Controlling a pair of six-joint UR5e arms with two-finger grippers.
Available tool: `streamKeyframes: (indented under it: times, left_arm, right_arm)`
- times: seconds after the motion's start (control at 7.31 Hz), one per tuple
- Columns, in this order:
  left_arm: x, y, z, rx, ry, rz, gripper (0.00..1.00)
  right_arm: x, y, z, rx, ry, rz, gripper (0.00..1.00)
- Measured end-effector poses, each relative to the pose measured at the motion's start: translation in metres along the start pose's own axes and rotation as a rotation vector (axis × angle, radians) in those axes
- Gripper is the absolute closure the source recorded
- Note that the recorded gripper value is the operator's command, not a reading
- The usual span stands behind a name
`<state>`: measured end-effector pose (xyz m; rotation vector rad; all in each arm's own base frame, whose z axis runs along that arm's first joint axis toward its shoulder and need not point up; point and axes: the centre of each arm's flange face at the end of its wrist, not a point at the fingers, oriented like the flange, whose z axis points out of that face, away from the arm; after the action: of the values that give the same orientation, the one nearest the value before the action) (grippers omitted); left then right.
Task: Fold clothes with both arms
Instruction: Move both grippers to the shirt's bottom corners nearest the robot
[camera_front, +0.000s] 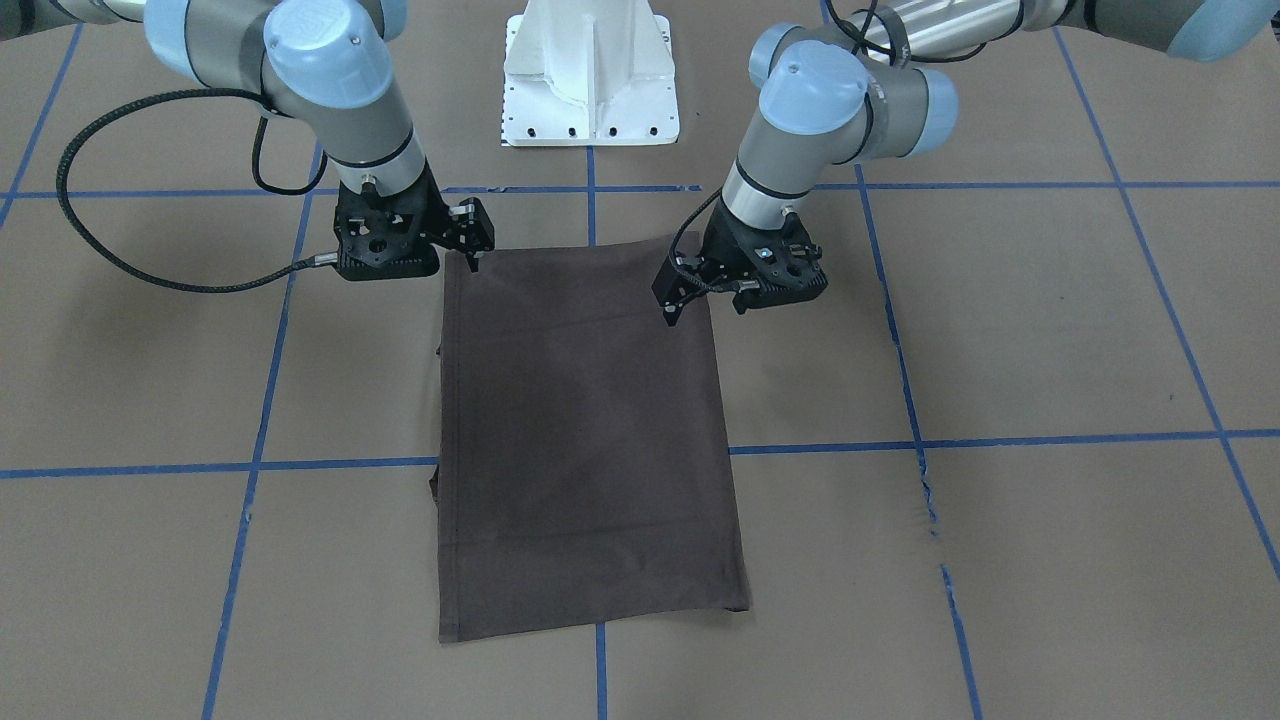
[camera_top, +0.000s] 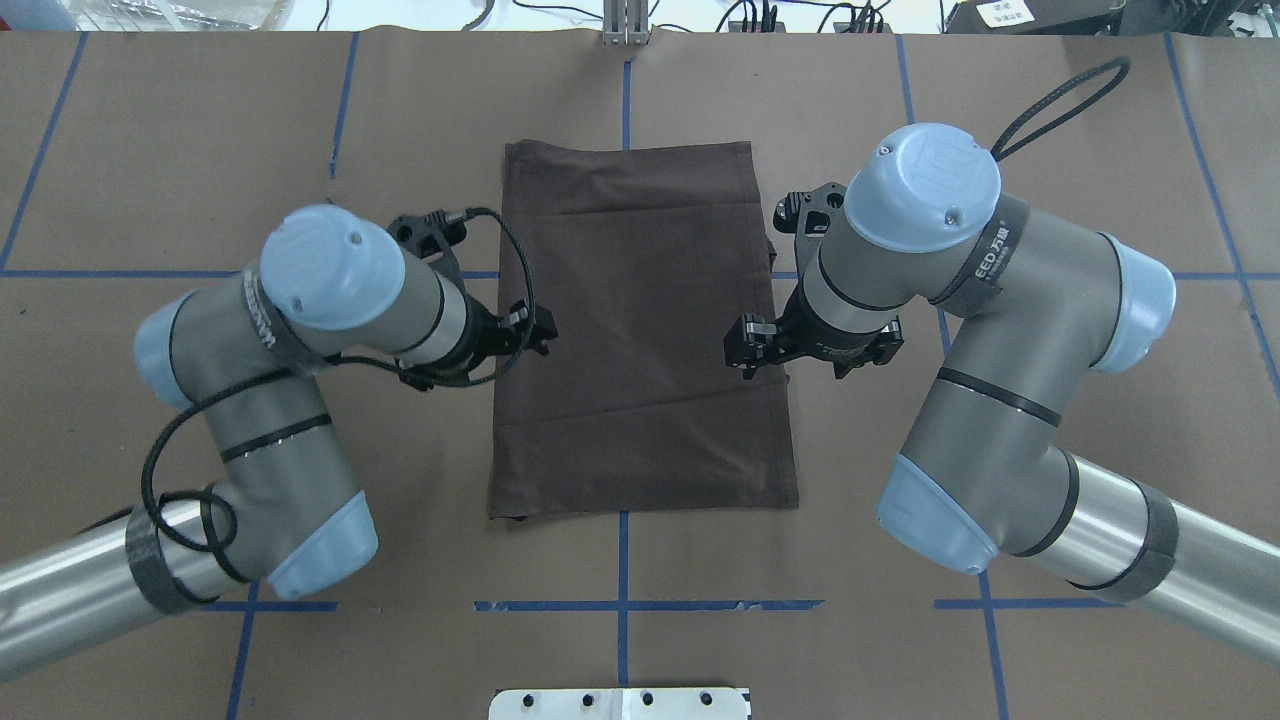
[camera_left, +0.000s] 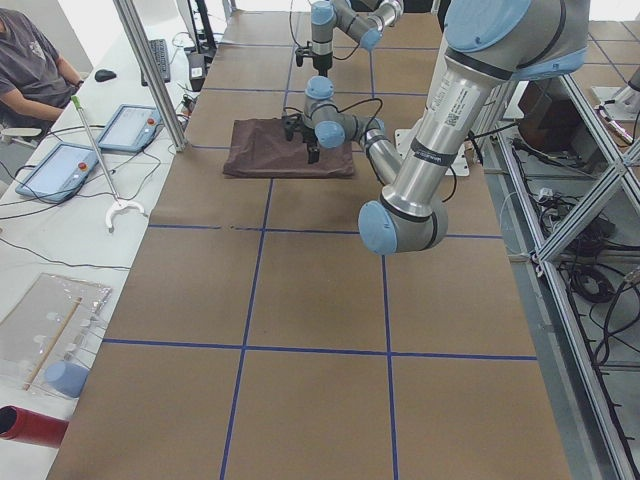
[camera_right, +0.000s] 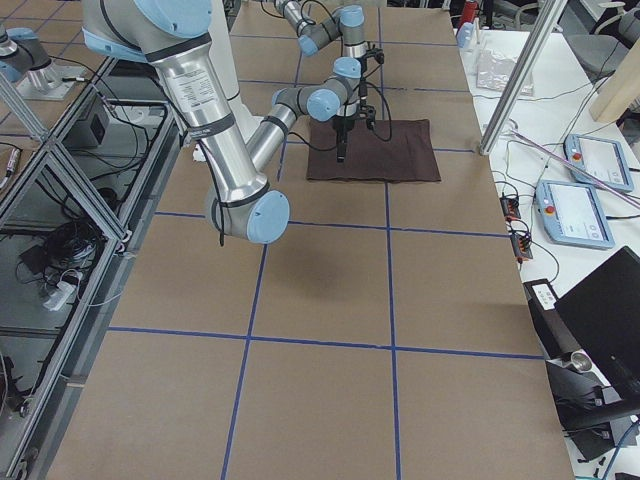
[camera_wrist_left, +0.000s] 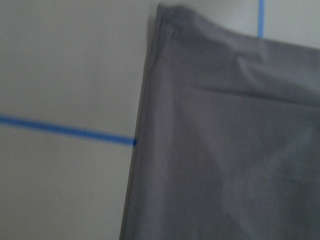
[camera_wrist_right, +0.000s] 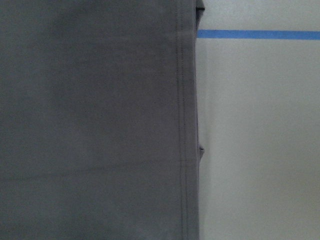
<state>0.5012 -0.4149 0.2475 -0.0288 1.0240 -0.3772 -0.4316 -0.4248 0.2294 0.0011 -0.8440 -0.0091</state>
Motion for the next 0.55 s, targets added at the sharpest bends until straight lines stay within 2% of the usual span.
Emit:
streamKeyframes:
  times: [0.27, 0.55]
  left_arm:
    - [-0.029, 0.073, 0.017, -0.031, -0.028, -0.094, 0.0]
    - [-0.037, 0.117, 0.035, -0.041, -0.053, -0.149, 0.03]
  right_arm:
    - [-0.007, 0.005, -0.011, 0.003, -0.057, 0.02, 0.0]
    - [-0.009, 0.006, -0.013, 0.004, -0.069, 0.021, 0.0]
